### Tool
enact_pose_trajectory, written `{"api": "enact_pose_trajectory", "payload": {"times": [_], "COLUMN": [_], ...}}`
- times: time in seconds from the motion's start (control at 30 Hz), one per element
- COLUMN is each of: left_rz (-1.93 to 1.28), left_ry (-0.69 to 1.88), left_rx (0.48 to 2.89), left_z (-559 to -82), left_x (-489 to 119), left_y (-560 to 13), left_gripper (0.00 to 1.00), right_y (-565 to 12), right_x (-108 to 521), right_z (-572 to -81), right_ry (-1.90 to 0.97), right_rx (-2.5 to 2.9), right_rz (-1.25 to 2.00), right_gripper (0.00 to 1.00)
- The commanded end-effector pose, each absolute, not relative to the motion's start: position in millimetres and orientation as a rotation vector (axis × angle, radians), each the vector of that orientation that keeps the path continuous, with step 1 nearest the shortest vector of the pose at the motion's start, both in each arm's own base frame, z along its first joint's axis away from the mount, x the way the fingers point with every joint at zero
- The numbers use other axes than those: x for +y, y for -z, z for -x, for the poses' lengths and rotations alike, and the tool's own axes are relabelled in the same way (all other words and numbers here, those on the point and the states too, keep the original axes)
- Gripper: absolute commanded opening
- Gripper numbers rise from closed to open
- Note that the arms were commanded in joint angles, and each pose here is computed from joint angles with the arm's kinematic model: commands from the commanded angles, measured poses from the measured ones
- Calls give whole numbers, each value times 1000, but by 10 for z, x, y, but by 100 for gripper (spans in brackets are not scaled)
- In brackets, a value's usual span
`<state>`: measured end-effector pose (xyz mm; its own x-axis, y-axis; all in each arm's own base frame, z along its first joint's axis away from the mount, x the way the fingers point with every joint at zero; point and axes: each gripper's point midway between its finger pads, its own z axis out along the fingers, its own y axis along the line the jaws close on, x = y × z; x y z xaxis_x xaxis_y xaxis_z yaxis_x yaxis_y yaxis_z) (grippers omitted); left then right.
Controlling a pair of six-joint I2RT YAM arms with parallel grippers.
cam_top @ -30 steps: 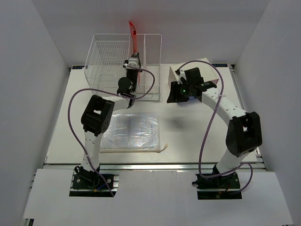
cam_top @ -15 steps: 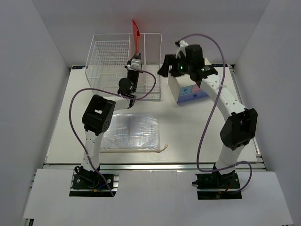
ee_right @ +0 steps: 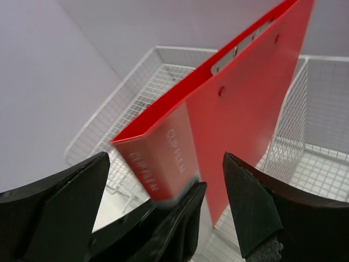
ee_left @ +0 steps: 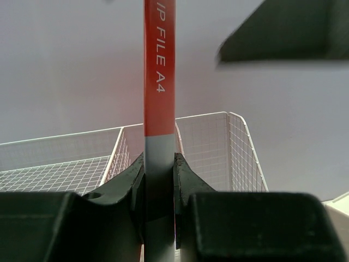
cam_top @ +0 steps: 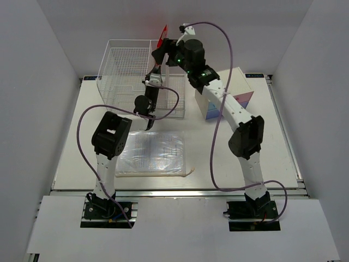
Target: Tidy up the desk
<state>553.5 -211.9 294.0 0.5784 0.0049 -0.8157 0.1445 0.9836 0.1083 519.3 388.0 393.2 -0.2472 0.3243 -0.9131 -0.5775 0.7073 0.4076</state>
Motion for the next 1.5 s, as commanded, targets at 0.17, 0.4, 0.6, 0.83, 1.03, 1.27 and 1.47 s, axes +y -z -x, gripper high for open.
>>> {"api": "enact_pose_trajectory", "payload": {"times": [0.17, 0.4, 0.6, 0.83, 1.03, 1.27, 1.47], "left_rz": [-70, -67, -50, -36, -26, 35, 152], "left_ry": [132, 153, 151, 181, 160, 154, 186], "left_rx": [673, 693, 712, 642, 703, 810, 912], "left_z": [-4941, -4857, -4951, -4756, -4418, -4065, -3889], "left_x": [-1936, -1928, -1931, -1883, -1652, -1343, -1102], "left_y": [-3498, -3469, -3494, -3718, -3853, -3890, -3990], "left_gripper": [0, 8, 7, 95, 98, 98, 98], "right_y": [-4191, -4145, -4635, -4960, -4934, -4846, -4205], "right_x": [4065, 4152, 4106, 3833, 3768, 3874, 3894], "right_z": [-5415, -5347, -4989, -4955, -4990, -5107, -5228], "right_ry": [-782, -683, -545, -476, -467, -472, -341], "right_rx": [1427, 1408, 1252, 1170, 1127, 1074, 1195], "right_rz": [24, 52, 71, -71, -118, -142, -81], "right_gripper": [87, 32, 0, 0, 0, 0, 0]}}
